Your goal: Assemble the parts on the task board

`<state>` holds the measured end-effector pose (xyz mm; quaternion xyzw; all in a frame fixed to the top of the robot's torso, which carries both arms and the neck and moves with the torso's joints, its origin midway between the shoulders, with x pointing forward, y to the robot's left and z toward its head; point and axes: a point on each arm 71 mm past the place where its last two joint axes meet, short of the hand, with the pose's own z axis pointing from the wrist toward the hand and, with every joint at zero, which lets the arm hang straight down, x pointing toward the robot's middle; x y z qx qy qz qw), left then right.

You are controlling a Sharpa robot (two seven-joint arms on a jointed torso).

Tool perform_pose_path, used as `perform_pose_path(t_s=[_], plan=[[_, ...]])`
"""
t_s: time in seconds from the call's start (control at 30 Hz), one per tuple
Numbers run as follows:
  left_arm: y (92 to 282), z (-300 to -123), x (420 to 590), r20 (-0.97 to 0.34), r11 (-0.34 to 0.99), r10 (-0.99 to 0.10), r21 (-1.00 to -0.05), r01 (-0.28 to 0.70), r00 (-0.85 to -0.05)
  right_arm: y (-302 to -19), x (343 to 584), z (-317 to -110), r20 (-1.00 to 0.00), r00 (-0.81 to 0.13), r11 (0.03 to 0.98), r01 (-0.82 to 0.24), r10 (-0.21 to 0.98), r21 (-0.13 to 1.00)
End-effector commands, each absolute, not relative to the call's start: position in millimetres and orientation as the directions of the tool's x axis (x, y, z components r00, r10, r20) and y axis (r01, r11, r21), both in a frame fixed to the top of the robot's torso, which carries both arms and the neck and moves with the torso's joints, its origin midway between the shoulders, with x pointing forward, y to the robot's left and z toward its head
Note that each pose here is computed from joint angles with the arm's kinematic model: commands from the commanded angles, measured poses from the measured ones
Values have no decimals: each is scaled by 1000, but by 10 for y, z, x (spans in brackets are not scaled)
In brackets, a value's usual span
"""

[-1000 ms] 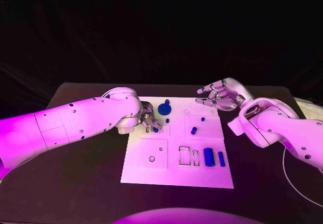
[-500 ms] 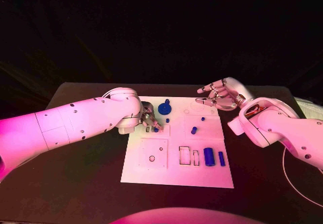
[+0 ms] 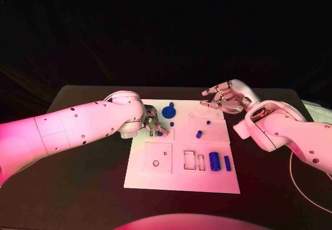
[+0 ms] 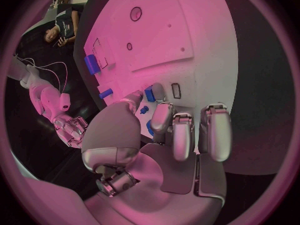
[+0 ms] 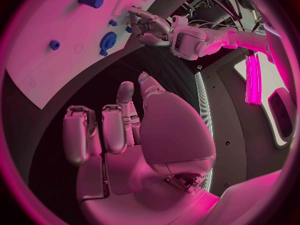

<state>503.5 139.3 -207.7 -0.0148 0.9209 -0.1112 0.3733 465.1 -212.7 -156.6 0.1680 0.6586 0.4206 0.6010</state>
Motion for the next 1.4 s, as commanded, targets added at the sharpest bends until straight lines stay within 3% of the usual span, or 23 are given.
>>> perform_pose_path(t_s=[0.03,0.53,0.7,0.87,1.13,1.4], plan=[[1419,-2081,5027,-688,976,-109,-212,55,-717,-2118,4648,-1560,-648,-220,581,-299,729,757],[1498,-1822,5065,-695,952,-213,-305,13,-687,-2128,4661,-1576,-648,-220,583,-294,730,757],[1566,-1641,5158,-694,944,-248,-329,-9,-676,-2125,4666,-1599,-648,-223,584,-291,729,758],[1672,-1510,5328,-709,959,-220,-281,-17,-670,-2122,4666,-1618,-648,-225,585,-288,728,758],[1784,-1484,5569,-717,974,-197,-220,-50,-669,-2122,4671,-1628,-648,-226,586,-286,728,758],[1816,-1584,5705,-698,984,-169,-165,-74,-695,-2105,4672,-1630,-646,-229,584,-287,728,759]])
